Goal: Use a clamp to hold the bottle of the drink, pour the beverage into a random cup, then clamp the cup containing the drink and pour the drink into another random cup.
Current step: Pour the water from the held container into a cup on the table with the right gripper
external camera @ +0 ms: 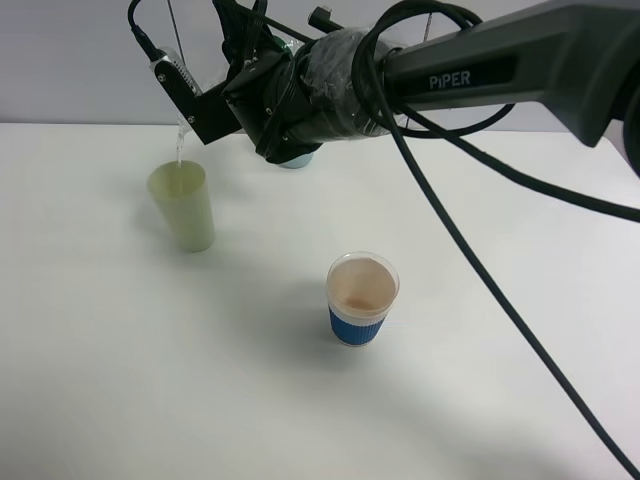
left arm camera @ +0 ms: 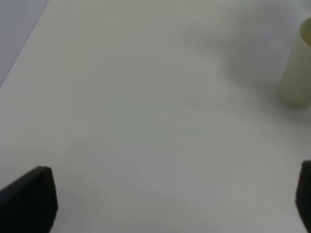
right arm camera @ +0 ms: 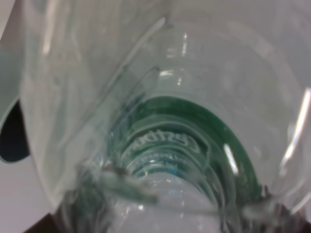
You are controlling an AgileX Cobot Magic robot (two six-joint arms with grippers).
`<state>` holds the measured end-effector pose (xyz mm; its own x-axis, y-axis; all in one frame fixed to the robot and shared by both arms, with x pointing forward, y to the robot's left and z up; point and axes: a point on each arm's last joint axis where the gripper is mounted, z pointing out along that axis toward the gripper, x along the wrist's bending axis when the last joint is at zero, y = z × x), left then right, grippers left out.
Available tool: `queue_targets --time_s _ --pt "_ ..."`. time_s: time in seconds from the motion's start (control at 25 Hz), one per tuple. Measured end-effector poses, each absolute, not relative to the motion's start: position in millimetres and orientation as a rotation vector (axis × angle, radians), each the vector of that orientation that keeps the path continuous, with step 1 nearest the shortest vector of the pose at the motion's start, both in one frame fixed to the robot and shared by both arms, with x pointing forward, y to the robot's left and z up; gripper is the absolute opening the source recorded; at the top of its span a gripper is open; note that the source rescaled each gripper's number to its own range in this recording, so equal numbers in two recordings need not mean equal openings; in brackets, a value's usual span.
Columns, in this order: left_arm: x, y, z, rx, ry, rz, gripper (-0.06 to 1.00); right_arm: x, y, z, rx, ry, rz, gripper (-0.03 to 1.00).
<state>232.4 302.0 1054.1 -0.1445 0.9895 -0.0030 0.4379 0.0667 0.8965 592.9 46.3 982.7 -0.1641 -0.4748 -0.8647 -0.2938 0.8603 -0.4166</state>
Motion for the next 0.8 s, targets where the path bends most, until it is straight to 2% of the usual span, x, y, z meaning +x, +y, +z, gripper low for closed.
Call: queue_targets --time_s 0.8 --pt "232.4 302.0 1054.1 1.44 1.669 1.034 1.0 592.5 48.0 982.7 -0.781 1.701 -0.301 0.0"
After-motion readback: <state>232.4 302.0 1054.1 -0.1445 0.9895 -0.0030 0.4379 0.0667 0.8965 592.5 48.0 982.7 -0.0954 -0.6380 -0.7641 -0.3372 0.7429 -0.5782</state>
